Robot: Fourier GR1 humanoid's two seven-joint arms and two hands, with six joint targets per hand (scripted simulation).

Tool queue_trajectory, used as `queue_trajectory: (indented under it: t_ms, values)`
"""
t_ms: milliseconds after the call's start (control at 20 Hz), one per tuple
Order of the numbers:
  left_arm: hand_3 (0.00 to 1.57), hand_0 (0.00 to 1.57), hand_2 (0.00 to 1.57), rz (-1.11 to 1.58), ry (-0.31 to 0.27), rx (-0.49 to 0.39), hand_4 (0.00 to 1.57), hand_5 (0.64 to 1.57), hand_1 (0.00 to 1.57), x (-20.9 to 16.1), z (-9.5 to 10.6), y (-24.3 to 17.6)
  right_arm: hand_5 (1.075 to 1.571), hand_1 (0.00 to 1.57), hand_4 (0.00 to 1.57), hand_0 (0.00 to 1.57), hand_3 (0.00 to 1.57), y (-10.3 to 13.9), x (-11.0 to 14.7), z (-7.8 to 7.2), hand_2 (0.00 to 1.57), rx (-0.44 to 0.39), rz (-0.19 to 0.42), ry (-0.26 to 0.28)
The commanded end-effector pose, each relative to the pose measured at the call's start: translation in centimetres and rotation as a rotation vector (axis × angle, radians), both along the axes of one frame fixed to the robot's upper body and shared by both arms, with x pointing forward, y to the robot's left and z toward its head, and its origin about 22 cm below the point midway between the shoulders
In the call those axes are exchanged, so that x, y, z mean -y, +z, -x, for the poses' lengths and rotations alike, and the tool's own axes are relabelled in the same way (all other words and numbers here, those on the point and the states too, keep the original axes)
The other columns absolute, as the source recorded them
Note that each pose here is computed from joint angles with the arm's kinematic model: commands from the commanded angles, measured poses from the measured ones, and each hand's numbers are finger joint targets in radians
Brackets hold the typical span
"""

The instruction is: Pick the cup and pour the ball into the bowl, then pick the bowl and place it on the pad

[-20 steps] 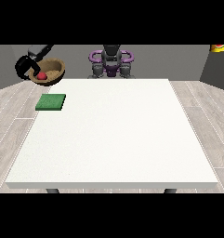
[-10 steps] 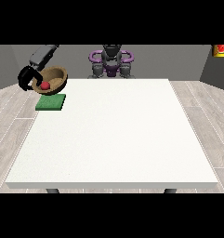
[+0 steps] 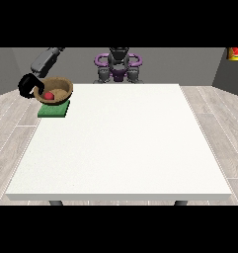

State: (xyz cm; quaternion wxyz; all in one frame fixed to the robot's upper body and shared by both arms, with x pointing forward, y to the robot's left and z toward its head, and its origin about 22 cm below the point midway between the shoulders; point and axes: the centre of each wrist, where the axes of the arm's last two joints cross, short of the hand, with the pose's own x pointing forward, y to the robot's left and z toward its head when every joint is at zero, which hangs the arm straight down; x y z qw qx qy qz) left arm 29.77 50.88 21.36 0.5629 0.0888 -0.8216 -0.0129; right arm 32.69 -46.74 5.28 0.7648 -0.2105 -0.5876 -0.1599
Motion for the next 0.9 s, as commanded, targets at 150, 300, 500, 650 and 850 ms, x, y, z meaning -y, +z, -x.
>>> queue_trajectory:
  t_ms: [150,300,500,650,850]
  values:
    - [0.0,0.0,0.0,0.011,0.027,-0.016,1.2,1.56,0.0,-1.1,0.5,-1.1,1.554,1.55,0.0,1.55,0.93,2.1,0.5,-0.7,1.51,0.013,0.056,-0.112]
    - [0.0,0.0,0.0,-0.001,-0.001,0.008,1.19,1.562,0.0,-1.1,0.8,0.7,1.544,1.49,0.0,1.49,0.8,1.3,1.9,0.3,1.4,0.039,0.023,-0.152]
    - [0.0,0.0,0.0,-0.008,0.048,0.038,1.19,1.565,0.0,-2.4,1.2,1.5,1.532,1.46,0.0,1.46,0.76,1.9,-1.5,-2.5,1.4,0.093,-0.019,-0.094]
    - [0.0,0.0,0.0,-0.022,-0.009,0.013,1.19,1.565,0.0,-0.1,0.3,-0.4,1.534,1.43,0.0,1.43,0.67,-0.4,-1.9,-2.0,1.38,0.085,-0.012,-0.125]
    - [0.0,0.0,0.0,-0.014,0.014,0.095,1.19,1.567,0.0,-1.3,1.1,3.2,1.509,0.93,0.16,0.93,1.04,1.5,0.2,-1.6,1.1,0.109,0.048,-0.122]
